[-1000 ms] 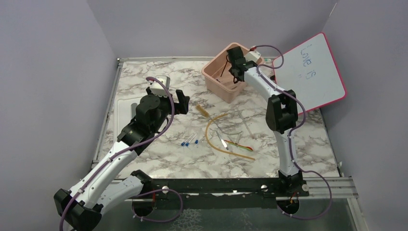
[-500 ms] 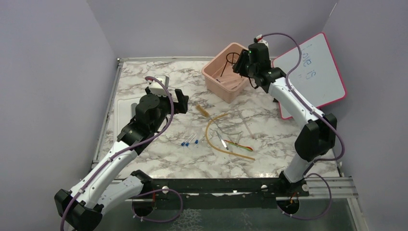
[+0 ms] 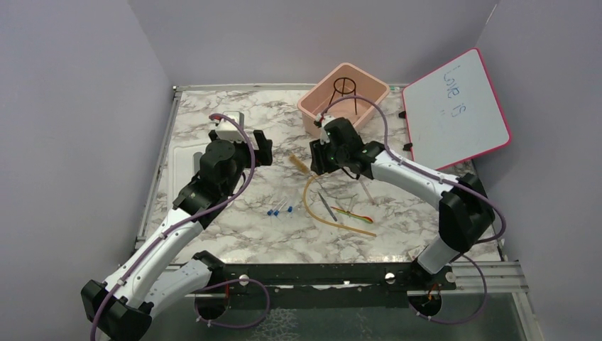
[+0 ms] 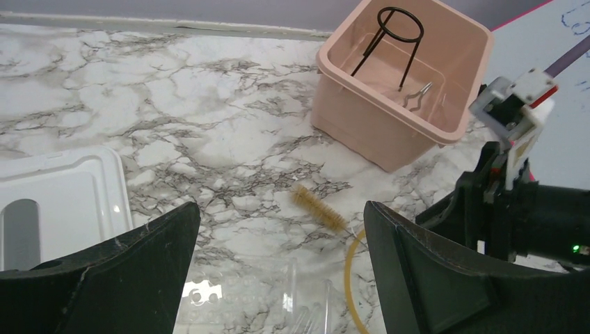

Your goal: Organize the chemistry lab equipment

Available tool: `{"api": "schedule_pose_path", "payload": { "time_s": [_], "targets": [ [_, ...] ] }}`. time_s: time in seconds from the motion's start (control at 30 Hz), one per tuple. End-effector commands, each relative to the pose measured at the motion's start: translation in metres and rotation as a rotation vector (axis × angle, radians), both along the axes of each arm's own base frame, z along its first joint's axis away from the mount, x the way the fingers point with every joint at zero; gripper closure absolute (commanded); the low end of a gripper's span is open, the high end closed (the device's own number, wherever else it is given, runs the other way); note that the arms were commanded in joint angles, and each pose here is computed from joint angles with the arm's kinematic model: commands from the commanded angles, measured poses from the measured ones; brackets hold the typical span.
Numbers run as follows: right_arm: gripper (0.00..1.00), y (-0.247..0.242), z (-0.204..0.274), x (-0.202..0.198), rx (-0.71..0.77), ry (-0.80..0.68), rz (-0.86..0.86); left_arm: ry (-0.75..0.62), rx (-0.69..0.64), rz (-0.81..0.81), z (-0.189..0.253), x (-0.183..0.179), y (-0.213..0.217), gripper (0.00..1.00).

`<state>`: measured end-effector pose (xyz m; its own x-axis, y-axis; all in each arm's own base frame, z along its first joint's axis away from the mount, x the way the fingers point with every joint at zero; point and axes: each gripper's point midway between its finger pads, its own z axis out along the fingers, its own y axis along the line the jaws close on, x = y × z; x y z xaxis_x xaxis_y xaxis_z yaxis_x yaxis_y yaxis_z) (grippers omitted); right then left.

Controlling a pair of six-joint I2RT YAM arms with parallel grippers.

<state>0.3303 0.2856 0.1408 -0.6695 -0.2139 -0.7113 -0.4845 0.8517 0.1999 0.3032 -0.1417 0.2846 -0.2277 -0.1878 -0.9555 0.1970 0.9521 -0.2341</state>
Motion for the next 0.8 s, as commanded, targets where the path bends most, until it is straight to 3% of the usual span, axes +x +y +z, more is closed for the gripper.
{"api": "schedule_pose_path", "payload": {
  "time_s": [0.0,0.33,0.77],
  "targets": [
    [0.52,0.017,-0.032,-0.002,-0.106,-0.020,0.082,-0.024,-0.018,0.056,0.005,0.002,0.011,0.09],
    [0.64,0.034,-0.083,0.031,-0.212,-0.001,0.062,-0.014,-0.005,0.070,0.001,0.005,0.013,0.10],
    [0.74,0.040,-0.114,0.038,-0.269,0.026,0.118,-0.007,-0.003,0.071,-0.001,0.007,0.014,0.10]
  ]
}}
